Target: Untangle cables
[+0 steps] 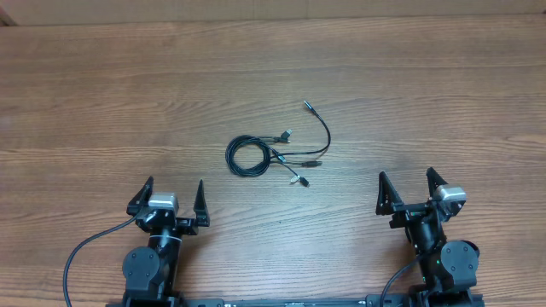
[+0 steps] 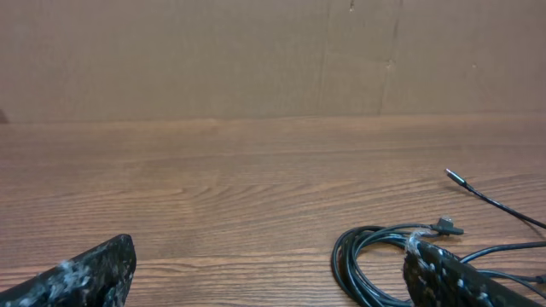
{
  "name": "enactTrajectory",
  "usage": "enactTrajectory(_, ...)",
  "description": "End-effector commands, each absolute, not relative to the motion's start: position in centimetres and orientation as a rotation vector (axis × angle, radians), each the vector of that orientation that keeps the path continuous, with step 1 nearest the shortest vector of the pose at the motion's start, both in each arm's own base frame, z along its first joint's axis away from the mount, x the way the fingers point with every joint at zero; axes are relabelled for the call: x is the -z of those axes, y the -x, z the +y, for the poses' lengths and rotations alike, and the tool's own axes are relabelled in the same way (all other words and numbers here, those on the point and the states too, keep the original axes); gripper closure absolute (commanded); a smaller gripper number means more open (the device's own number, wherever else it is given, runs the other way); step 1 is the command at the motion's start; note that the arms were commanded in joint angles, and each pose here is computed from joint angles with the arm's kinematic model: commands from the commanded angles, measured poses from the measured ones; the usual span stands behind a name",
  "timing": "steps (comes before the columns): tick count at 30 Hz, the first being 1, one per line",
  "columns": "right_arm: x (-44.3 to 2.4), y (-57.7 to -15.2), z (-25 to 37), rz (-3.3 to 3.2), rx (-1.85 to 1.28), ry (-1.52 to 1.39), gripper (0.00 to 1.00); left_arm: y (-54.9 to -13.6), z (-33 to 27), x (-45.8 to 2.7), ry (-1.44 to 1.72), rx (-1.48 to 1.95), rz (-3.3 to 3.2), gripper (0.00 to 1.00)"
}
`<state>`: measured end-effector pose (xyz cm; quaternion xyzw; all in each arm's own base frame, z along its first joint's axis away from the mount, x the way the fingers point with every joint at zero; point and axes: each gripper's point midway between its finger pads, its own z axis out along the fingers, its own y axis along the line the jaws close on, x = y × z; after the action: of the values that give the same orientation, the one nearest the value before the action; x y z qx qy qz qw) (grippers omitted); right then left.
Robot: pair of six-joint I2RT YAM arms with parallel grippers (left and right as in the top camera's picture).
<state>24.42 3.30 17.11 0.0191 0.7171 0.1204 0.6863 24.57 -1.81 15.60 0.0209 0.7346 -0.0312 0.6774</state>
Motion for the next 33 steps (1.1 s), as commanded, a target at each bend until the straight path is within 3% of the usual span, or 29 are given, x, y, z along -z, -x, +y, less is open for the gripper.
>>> enactTrajectory(1,-16.98,-24.41,3.38,1.6,-0.267,-0.035,0.0,-24.57,-1.5,-15.57,-0.052,0.041,1.648,0.0)
enactTrajectory(33,-17.05,-24.41,3.41,1.598,-0.274,-0.04,0.0,-24.55,-1.74,-15.55,0.018,0.128,1.651,0.0)
